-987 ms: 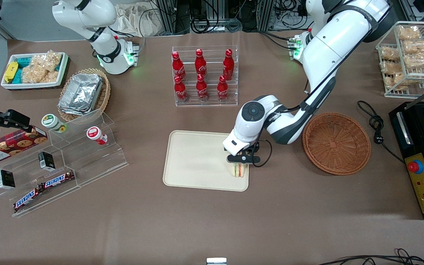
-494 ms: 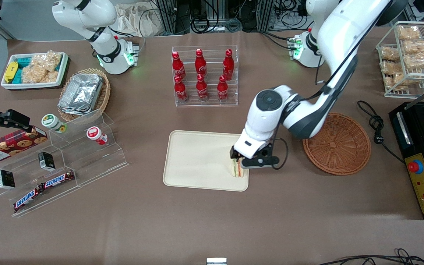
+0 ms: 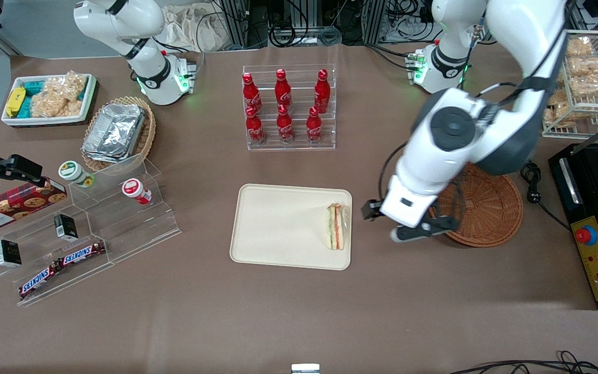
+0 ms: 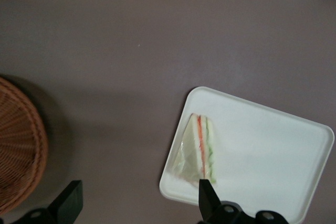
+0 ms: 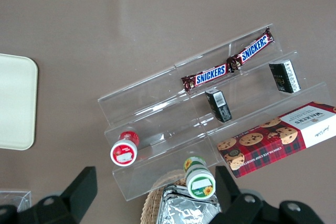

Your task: Place sandwich from basket to tray

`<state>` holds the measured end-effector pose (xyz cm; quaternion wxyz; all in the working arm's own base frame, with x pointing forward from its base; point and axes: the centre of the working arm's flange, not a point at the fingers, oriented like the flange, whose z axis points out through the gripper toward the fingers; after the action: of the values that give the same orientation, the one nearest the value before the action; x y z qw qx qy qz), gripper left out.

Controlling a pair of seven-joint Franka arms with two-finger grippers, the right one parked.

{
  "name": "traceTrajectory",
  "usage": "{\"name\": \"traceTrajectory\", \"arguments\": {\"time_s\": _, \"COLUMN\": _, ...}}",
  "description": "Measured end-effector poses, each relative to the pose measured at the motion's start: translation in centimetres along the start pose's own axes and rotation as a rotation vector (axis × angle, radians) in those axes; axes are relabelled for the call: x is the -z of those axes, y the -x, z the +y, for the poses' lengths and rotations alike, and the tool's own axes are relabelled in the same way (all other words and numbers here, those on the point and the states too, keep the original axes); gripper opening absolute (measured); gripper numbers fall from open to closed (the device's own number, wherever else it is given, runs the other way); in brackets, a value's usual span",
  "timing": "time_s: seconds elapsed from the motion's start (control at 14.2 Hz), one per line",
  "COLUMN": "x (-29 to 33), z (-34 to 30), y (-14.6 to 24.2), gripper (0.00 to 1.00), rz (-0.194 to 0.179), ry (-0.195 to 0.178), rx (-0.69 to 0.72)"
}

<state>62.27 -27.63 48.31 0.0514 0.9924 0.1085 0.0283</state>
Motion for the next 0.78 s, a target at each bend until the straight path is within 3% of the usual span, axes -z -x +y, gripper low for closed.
{"name": "traceTrajectory", "arguments": {"time_s": 0.21, "x": 5.0, "z": -6.2, "y": -2.0, "gripper": 1.0, "rz": -0.062, "ry": 0.016, "rx": -0.016}}
{"name": "traceTrajectory", "arguments": {"time_s": 0.42, "x": 8.5, "z": -10.8, "y": -1.7, "gripper": 1.0, "rz": -0.109, "ry": -0.025, "rx": -0.041}}
{"name": "traceTrajectory", "arguments": {"time_s": 0.78, "x": 13.8, "z": -16.0, "y": -0.3, "gripper": 1.0, "rz": -0.124, "ry": -0.074, "rx": -0.027}}
